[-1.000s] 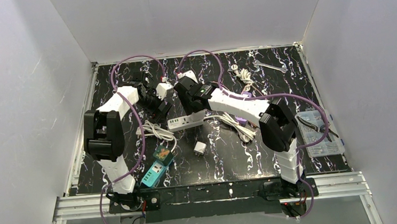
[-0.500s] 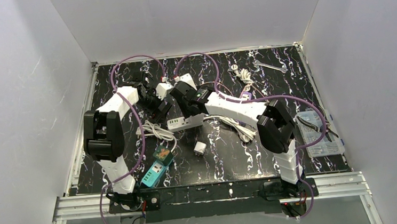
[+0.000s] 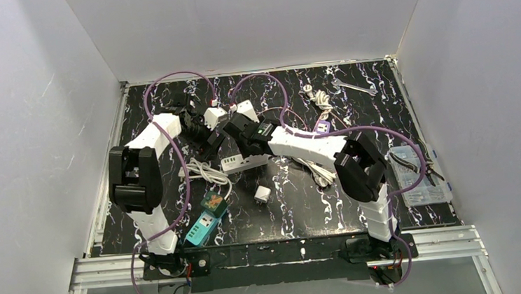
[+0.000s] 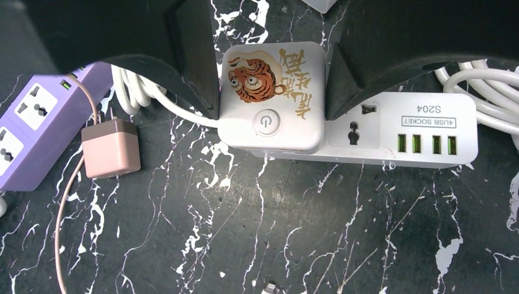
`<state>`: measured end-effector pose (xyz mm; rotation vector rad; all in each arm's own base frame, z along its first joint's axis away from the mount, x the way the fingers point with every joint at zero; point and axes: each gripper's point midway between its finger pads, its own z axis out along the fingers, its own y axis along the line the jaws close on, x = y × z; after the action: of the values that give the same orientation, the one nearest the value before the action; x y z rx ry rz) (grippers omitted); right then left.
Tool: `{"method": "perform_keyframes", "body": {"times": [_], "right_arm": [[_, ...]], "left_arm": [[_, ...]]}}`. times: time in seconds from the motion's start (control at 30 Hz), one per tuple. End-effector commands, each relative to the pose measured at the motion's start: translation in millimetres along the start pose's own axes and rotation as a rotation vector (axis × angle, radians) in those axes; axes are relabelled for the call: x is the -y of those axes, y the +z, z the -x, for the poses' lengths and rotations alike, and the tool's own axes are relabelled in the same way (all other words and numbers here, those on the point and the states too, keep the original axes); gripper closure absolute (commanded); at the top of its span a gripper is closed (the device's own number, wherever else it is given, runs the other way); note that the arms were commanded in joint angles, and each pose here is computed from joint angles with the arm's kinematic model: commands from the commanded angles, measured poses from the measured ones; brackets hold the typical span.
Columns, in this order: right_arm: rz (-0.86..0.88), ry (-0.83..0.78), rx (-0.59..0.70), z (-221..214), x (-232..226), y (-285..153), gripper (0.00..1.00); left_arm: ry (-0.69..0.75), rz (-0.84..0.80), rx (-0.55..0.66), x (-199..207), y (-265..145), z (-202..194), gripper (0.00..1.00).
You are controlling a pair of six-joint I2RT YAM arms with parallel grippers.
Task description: Insert the plug
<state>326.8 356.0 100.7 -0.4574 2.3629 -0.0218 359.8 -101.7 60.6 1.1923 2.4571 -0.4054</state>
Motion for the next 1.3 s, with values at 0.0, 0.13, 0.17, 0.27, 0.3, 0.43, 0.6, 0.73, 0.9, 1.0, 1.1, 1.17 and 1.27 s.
{"method": "perform_keyframes", "body": {"times": [0.0, 0.13, 0.17, 0.27, 0.3, 0.43, 0.6, 0.73, 0.9, 1.0, 1.1, 1.17, 1.27], "right_arm": [[-0.061, -0.045, -0.065, -37.1, 10.2, 12.6, 0.99], [-0.064, -0.037, -0.07, -52.1, 13.3, 17.7, 0.99], [-0.066, -0.037, -0.074, -57.2, 13.9, 19.6, 0.99], [-0.079, -0.038, -0.079, -70.9, 17.0, 27.1, 0.99], [-0.08, -0.039, -0.084, -75.7, 17.1, 29.9, 0.99], [-0.086, -0.053, -0.108, -88.1, 15.1, 41.0, 0.99], [-0.072, -0.049, -0.114, -88.8, 10.2, 44.4, 0.99], [-0.083, -0.036, -0.109, -91.3, 15.2, 41.0, 0.99], [-0.036, 0.029, -0.048, -83.9, 17.4, 23.9, 0.76], [-0.013, 0.042, 0.004, -57.1, 13.7, 10.7, 0.42], [0.032, 0.078, 0.13, 10.7, 14.8, -36.5, 0.02], [0.068, 0.123, 0.18, 32.6, 22.7, -71.9, 0.02], [0.084, 0.153, 0.175, 25.0, 29.4, -95.3, 0.02]], "left_arm": [[0.002, 0.03, 0.04, -0.1, -19.0, 10.1, 0.02], [-0.003, 0.034, 0.045, -0.9, -20.5, 12.2, 0.02], [-0.002, 0.036, 0.049, -1.4, -21.4, 13.3, 0.02], [-0.008, 0.039, 0.054, -1.4, -24.4, 15.5, 0.02], [-0.009, 0.04, 0.059, -1.3, -26.0, 17.2, 0.02], [-0.028, 0.042, 0.081, -1.4, -33.5, 24.0, 0.02], [-0.055, 0.038, 0.114, 0.2, -47.3, 35.0, 0.02], [-0.077, 0.043, 0.156, 2.8, -62.4, 45.9, 0.02], [-0.076, 0.073, 0.176, 15.8, -97.4, 48.5, 0.02], [-0.066, 0.102, 0.182, 21.4, -115.1, 47.5, 0.02], [-0.097, 0.144, 0.204, 22.5, -136.4, 54.6, 0.02], [-0.112, 0.165, 0.21, 23.5, -144.8, 55.4, 0.02], [-0.12, 0.178, 0.203, 26.4, -152.7, 52.7, 0.02]]}}
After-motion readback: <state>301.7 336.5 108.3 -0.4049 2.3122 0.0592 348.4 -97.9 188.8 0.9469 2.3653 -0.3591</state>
